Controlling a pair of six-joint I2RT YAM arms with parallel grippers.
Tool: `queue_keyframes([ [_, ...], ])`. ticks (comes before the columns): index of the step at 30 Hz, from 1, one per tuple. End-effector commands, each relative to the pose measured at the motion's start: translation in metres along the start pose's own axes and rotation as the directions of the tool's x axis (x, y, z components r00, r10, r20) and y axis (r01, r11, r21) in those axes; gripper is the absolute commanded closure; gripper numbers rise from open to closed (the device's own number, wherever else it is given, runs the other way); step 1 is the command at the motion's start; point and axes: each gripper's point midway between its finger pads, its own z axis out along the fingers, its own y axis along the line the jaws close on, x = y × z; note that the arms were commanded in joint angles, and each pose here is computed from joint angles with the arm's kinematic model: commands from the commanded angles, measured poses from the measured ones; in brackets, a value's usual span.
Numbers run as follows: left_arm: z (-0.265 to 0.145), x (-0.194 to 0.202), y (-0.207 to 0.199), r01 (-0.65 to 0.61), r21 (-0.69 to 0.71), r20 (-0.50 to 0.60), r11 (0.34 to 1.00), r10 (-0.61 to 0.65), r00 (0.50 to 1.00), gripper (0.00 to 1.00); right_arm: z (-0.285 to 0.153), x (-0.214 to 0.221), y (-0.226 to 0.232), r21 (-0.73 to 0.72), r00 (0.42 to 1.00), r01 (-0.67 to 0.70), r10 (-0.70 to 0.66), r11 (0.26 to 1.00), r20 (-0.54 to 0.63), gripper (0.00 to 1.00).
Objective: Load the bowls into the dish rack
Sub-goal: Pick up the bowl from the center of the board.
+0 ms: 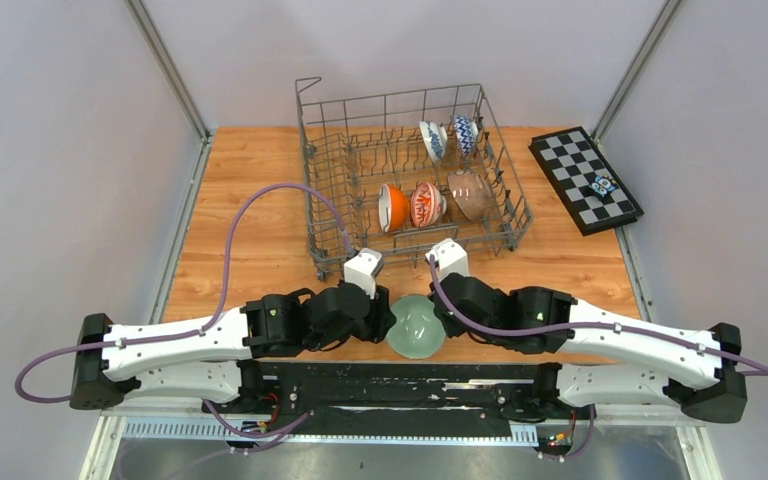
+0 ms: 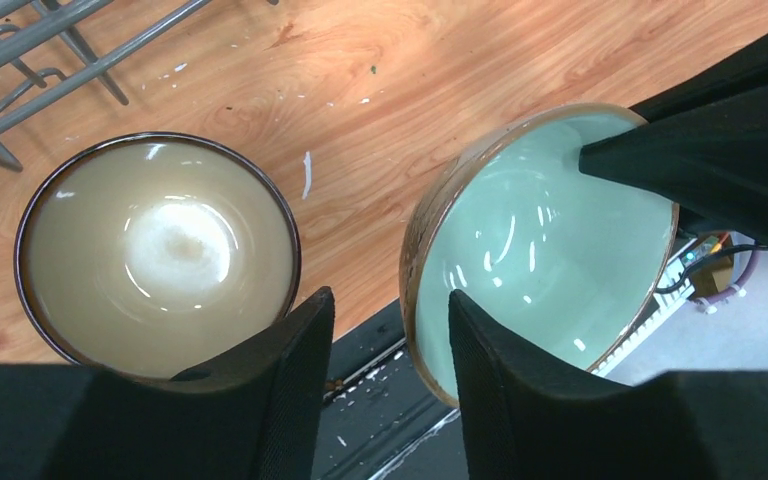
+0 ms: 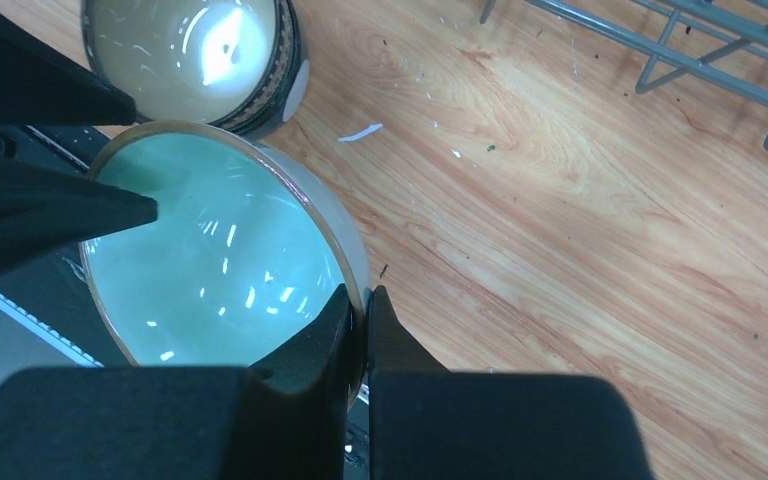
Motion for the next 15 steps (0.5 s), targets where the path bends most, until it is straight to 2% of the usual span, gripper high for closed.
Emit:
queue_keyframes([
  [1,0.004,-0.003,-0.005,0.028,0.006,0.027,1.0,-0.028,0.999,0.53,-0.013,-0.027,0.01,-0.013,0.996,-0.024,0.025,1.0,0.089,0.97],
  [4,0.005,0.0,-0.005,0.029,0.006,0.02,1.0,-0.029,0.999,0.57,-0.015,-0.032,0.014,-0.017,0.995,-0.017,0.018,1.0,0.101,0.97],
  [10,0.005,0.001,-0.005,0.025,0.014,0.018,1.0,-0.025,1.0,0.72,-0.018,-0.037,0.019,-0.01,0.993,-0.001,0.003,1.0,0.114,0.97],
  [13,0.004,0.001,-0.005,0.021,0.015,0.019,1.0,-0.021,1.0,0.87,-0.02,-0.039,0.019,-0.006,0.992,0.001,-0.001,1.0,0.123,0.97],
  [15,0.004,0.001,-0.005,0.02,0.015,0.02,1.0,-0.02,1.0,1.0,-0.021,-0.039,0.019,-0.004,0.992,0.005,-0.005,1.0,0.126,0.97],
])
